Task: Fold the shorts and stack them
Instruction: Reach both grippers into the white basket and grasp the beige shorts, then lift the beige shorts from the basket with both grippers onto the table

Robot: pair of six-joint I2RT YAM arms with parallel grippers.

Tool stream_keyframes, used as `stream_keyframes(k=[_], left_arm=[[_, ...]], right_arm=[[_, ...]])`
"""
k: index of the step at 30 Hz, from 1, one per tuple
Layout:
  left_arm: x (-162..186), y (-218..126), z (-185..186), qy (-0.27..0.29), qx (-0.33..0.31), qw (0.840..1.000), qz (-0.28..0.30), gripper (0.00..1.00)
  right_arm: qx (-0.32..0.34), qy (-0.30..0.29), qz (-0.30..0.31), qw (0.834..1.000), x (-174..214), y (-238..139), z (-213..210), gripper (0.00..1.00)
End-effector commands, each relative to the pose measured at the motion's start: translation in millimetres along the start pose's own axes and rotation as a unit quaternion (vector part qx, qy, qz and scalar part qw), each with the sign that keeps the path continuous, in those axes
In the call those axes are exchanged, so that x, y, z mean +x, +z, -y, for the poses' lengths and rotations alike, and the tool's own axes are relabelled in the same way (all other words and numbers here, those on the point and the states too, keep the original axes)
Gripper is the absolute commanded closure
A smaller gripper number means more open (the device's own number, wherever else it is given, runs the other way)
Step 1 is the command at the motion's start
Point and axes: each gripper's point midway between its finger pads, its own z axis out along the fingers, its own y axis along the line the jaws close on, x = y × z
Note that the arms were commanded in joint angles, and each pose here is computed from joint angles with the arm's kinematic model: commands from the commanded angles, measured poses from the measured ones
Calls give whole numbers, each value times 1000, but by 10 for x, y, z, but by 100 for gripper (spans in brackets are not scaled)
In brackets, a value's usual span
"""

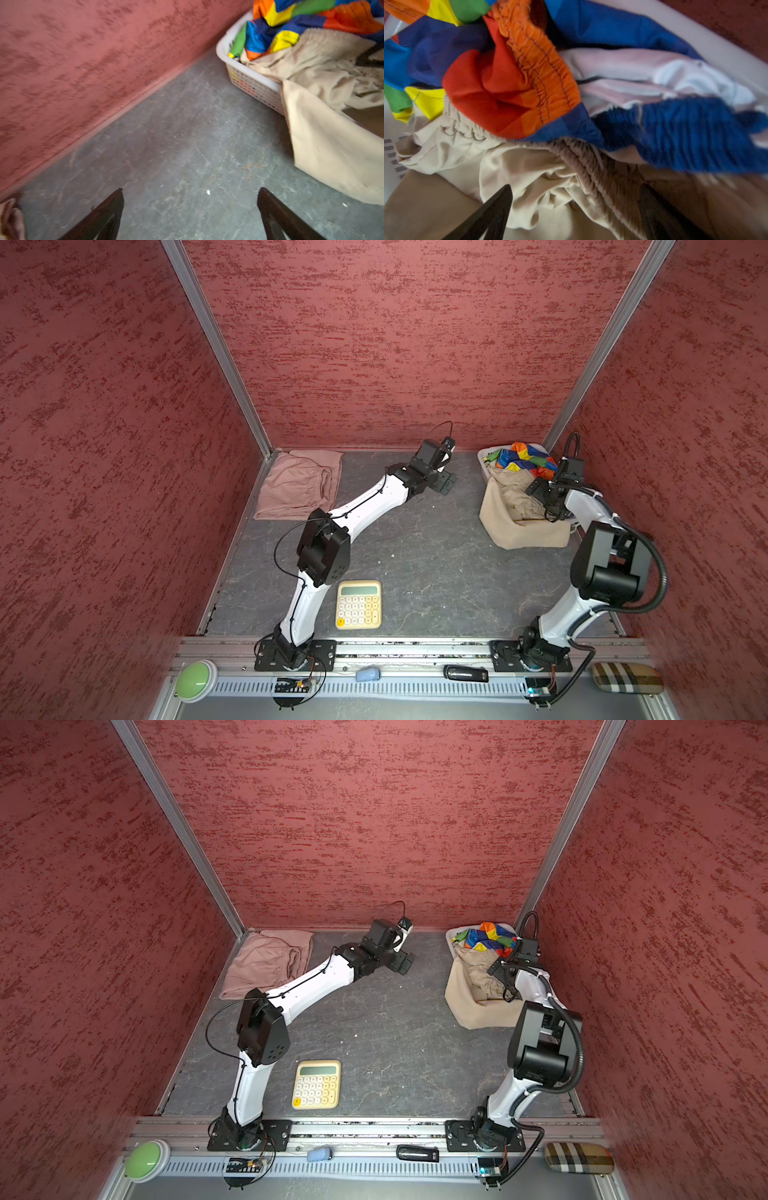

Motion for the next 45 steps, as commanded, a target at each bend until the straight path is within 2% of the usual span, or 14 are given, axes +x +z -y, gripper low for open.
stream_keyframes(k=[1, 4, 10, 15, 21, 26, 31, 34, 35, 37, 40, 41, 43, 45], left_arm=[[-292, -126, 100, -21, 31, 999, 39, 1], [-292, -113, 146, -21, 37, 998, 39, 1], [-338, -178, 135, -30, 40, 998, 40, 1], [-442, -299, 144, -52, 52, 996, 48, 1], [-659, -618, -12, -99, 67, 990, 70, 1], [-753, -998, -352, -124, 36, 988, 82, 1], [-699, -1354, -743, -186, 36, 977, 94, 1], [-655, -1567, -1011, -238, 48, 964, 109, 1], [-643, -1648, -1123, -255, 49, 959, 114, 1], [-615, -1772, -1302, -281, 50, 951, 120, 0], [-563, -1958, -1539, -307, 46, 942, 128, 0], [-544, -2026, -1603, -311, 41, 940, 130, 1], [-494, -2146, -1757, -319, 27, 937, 137, 1], [-432, -2255, -1890, -330, 18, 933, 144, 1]], right_arm=[[20, -15, 15, 1000, -117, 29, 41, 9], [19, -16, 15, 1000, -129, 89, 29, 24], [-1, -13, 16, 1000, -169, 5, -111, 79], [-20, -41, 38, 998, -249, -399, -430, 97], [-73, -89, 82, 990, -319, -1157, -1000, 100], [-139, -110, 101, 979, -331, -1627, -1407, 100], [-227, -132, 135, 955, -364, -2193, -1988, 100], [-312, -162, 142, 925, -285, -2666, -2580, 100], [-352, -177, 142, 908, -211, -2898, -2845, 100], [-434, -214, 143, 863, -6, -3450, -3353, 100], [-561, -258, 166, 769, 293, -4484, -3849, 100], [-592, -253, 171, 746, 321, -4711, -3895, 100], [-617, -238, 182, 728, 262, -4891, -3905, 100], [-600, -232, 186, 742, 195, -4690, -3920, 100]])
